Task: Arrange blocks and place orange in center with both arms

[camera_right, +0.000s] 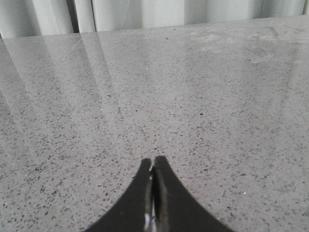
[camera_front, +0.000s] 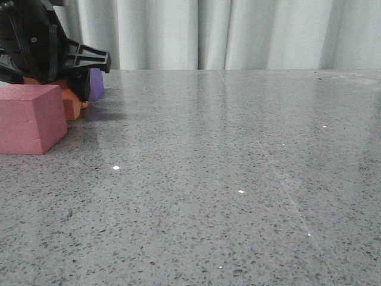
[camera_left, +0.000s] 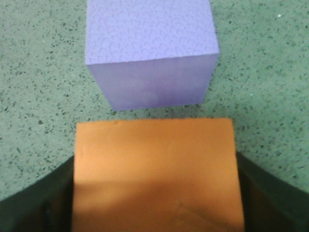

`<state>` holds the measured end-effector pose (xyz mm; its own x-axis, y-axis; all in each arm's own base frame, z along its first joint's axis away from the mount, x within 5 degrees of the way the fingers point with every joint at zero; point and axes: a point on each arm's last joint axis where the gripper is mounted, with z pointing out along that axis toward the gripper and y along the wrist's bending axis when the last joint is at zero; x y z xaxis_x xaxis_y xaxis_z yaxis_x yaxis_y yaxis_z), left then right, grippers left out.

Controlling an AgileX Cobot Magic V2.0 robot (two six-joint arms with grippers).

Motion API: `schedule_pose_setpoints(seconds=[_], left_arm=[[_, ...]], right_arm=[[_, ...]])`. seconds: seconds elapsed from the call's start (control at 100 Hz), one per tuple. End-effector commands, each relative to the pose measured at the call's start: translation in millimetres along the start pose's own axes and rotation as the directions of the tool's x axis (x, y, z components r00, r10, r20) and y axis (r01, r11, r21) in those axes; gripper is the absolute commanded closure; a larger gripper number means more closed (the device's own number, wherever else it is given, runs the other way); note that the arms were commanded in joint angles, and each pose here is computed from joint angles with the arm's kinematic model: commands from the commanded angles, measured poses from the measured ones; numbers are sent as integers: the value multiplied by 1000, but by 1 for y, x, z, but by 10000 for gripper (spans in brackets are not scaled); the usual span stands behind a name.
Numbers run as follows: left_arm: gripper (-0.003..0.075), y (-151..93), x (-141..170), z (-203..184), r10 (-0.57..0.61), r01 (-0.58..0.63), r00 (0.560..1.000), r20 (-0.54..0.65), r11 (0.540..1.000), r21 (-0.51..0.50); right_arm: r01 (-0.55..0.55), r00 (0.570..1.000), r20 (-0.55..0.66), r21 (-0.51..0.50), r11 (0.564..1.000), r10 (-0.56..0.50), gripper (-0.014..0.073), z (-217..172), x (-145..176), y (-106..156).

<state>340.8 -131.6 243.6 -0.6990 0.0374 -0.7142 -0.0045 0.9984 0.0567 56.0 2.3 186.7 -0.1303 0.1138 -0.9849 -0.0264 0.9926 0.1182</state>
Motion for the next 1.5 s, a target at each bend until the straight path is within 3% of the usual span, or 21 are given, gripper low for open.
schedule_pose_setpoints(seconds=[0.0, 0.06, 0.28, 0.66, 0.95, 1.07, 1.4, 1.49], left_arm=[[131, 3, -13, -12, 9, -9, 998, 54, 1000, 0], [97, 3, -13, -13, 5, -5, 999, 54, 1000, 2], [100, 4, -25, -33, -34, 26, 992, 125, 997, 70], [101, 34, -53, -135, -119, 62, 924, 363, 984, 165], [116, 63, -17, -184, -134, 55, 890, 437, 980, 190], [220, 75, 12, -193, -93, 6, 879, 468, 983, 183], [737, 105, 99, -210, -78, -41, 833, 547, 979, 202], [739, 112, 115, -215, -92, -36, 816, 570, 977, 209]], right_arm=[[9, 993, 118, -7, 1000, -8, 662, -3, -13, 1], [9, 993, 118, -7, 1000, -8, 662, -3, -13, 1], [9, 993, 118, -7, 1000, -8, 662, -3, -13, 1], [9, 993, 118, -7, 1000, -8, 662, -3, -13, 1], [9, 993, 118, -7, 1000, -8, 662, -3, -13, 1], [9, 993, 118, -7, 1000, -8, 662, -3, -13, 1], [9, 993, 118, -7, 1000, -8, 662, -3, -13, 1], [9, 993, 118, -7, 1000, -8, 662, -3, -13, 1]])
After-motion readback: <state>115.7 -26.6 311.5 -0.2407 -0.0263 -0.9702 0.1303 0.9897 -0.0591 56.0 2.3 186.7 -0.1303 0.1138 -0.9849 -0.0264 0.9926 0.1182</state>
